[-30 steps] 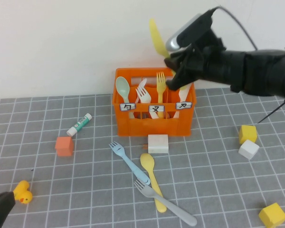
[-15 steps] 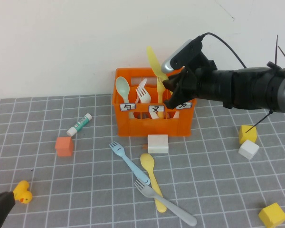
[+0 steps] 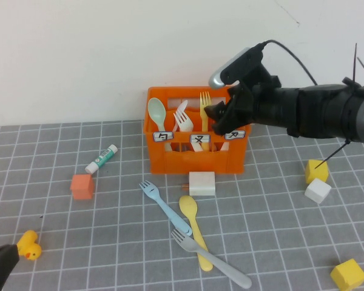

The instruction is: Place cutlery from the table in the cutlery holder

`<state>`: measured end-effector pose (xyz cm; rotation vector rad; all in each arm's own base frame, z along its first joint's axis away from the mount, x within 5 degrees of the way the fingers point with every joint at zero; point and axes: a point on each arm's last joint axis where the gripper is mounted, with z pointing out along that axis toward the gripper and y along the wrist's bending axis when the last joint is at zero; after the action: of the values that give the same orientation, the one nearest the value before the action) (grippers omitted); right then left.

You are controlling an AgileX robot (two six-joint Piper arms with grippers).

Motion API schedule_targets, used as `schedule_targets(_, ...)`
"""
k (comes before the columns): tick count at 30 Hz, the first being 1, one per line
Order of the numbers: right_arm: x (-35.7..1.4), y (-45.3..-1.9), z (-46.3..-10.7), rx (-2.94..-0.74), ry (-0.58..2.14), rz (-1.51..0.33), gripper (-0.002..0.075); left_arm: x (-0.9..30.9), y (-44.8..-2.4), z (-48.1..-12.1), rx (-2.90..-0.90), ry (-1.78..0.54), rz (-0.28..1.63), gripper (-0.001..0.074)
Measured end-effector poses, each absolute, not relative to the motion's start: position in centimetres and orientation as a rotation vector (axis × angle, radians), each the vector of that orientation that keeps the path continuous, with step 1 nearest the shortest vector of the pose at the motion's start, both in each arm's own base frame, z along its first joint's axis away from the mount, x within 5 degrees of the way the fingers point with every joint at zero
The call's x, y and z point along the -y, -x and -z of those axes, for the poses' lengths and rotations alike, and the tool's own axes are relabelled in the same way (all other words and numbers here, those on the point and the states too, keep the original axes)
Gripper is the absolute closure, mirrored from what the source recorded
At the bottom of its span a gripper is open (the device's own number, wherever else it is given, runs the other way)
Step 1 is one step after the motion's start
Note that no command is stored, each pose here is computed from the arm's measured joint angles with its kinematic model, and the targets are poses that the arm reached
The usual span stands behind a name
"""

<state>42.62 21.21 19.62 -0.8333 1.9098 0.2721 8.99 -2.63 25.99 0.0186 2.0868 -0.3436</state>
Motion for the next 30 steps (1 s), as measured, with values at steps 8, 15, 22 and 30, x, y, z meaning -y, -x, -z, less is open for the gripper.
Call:
schedule_targets(8, -19.7, -41.0, -28.1, -1.749, 0.770, -0.166, 0.0398, 2.6, -9.0, -26.0, -2.076, -0.062, 0.319, 0.0735)
schedule_targets(15, -16.8, -34.0, -41.4, -1.437, 0.694, -0.174, 0.0705, 2.6, -9.0, -26.5, -2.016, -0.100, 0.301, 0.0735)
schedule_targets(22, -15.8, -25.1, -45.4, -1.186, 0.917, -0.368, 0.0726, 2.3, -8.1, -27.6, -1.891, -0.126, 0.294, 0.0735)
schedule_targets(30, -15.4, -19.7, -39.4, -1.536, 1.569, -0.582, 0.0727, 2.2, -7.5, -27.3, -1.869, -0.173, 0.263, 0.0735)
